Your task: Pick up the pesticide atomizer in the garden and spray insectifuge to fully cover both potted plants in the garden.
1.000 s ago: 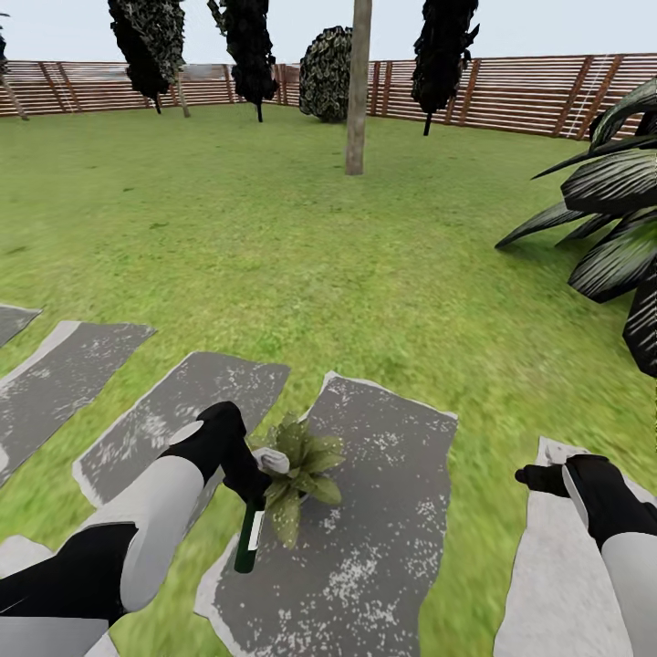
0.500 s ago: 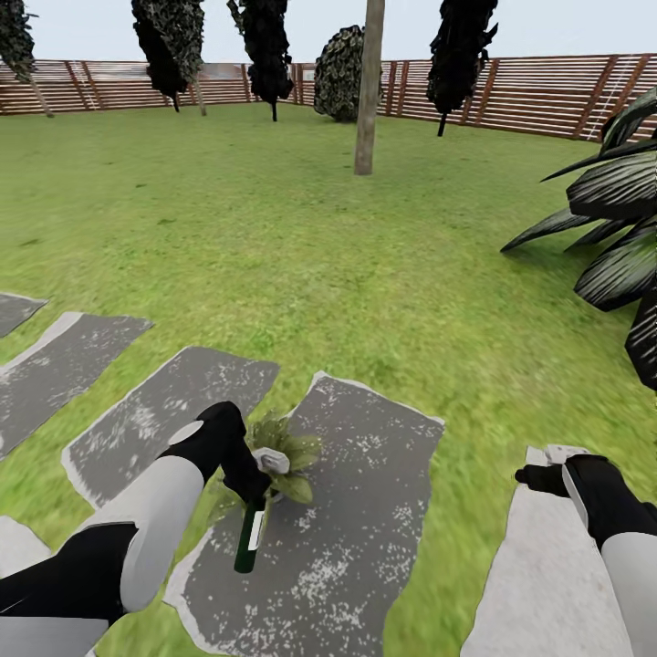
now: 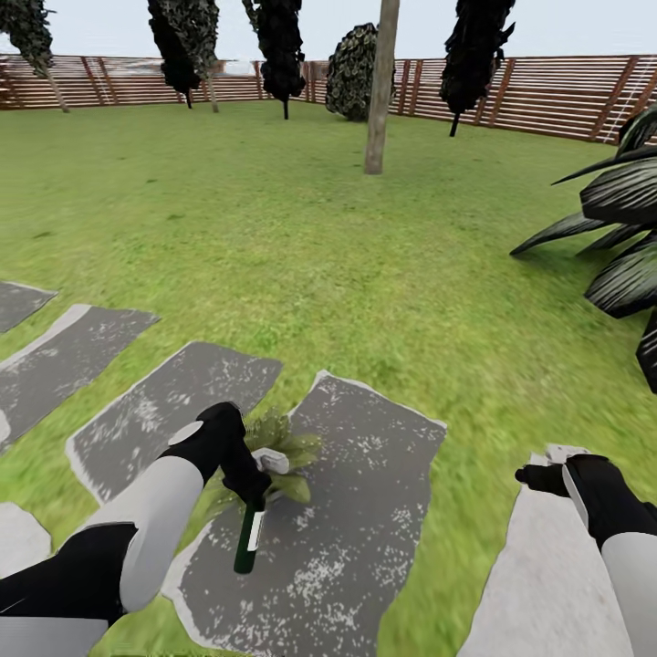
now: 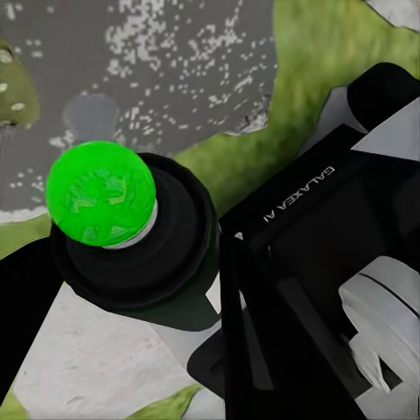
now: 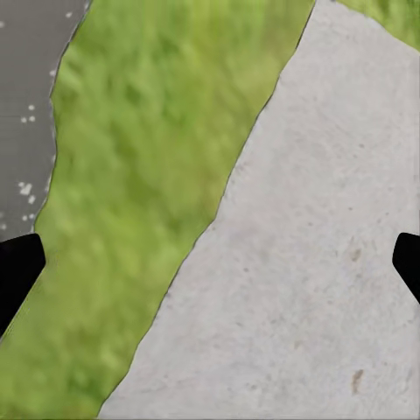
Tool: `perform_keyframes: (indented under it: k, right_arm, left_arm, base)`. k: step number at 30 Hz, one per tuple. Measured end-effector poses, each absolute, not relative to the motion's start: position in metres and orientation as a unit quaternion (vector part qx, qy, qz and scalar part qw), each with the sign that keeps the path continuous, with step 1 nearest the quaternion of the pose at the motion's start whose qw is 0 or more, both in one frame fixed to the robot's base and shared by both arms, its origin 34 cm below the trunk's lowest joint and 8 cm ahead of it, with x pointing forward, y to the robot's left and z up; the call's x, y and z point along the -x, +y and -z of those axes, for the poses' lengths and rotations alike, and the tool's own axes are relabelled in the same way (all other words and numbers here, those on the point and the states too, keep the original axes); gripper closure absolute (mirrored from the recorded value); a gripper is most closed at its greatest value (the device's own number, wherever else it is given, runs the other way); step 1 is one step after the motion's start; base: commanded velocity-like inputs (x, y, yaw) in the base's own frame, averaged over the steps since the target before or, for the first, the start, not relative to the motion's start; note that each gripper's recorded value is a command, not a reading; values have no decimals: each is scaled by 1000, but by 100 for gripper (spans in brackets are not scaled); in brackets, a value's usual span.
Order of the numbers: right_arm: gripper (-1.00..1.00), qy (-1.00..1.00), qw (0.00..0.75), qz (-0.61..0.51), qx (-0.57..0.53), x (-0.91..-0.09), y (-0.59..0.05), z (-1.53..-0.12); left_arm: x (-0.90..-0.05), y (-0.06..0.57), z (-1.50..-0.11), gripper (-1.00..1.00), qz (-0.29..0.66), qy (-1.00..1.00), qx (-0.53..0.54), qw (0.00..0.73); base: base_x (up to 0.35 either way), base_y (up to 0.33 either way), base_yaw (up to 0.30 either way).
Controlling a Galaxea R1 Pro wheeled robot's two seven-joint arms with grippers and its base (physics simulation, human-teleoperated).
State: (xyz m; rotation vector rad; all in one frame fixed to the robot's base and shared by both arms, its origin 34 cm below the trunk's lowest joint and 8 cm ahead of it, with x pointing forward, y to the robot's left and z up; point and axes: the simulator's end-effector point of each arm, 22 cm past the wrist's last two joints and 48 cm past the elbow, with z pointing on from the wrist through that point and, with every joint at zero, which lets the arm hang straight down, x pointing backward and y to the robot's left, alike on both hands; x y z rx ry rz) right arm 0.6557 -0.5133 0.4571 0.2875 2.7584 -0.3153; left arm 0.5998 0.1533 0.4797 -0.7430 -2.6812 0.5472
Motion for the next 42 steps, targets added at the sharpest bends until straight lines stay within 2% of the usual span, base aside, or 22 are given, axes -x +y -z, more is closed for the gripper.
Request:
perform_keyframes:
  k: [10,17,26,34,42]
  right_arm:
    - [-100,973,174,112,-100,-655,-513,-457]
    - [-100,973,173,112,-100,-655,-513,-457]
    - [-100,973,174,112,-100,-656,-513,-457]
    - [-100,973,174,112,-100,-656,-513,-457]
    - [-100,973,174,112,-101,-656,-513,-457]
  left_arm:
    - [-599,153,-479,100,-190,-934,259,153]
    - [-599,153,-479,100,-191,-934,259,154]
    - [-598,153,-479,100,-191,-934,259,154]
    - [-598,153,-479,100,-191,-934,259,154]
    - [-597,153,-478,100,-191,-934,260,156]
  base:
    - [0,-4,184]
    - [3,-281,27]
    - [208,-241,243]
    - [82,-79,243]
    - [-34,-22,26]
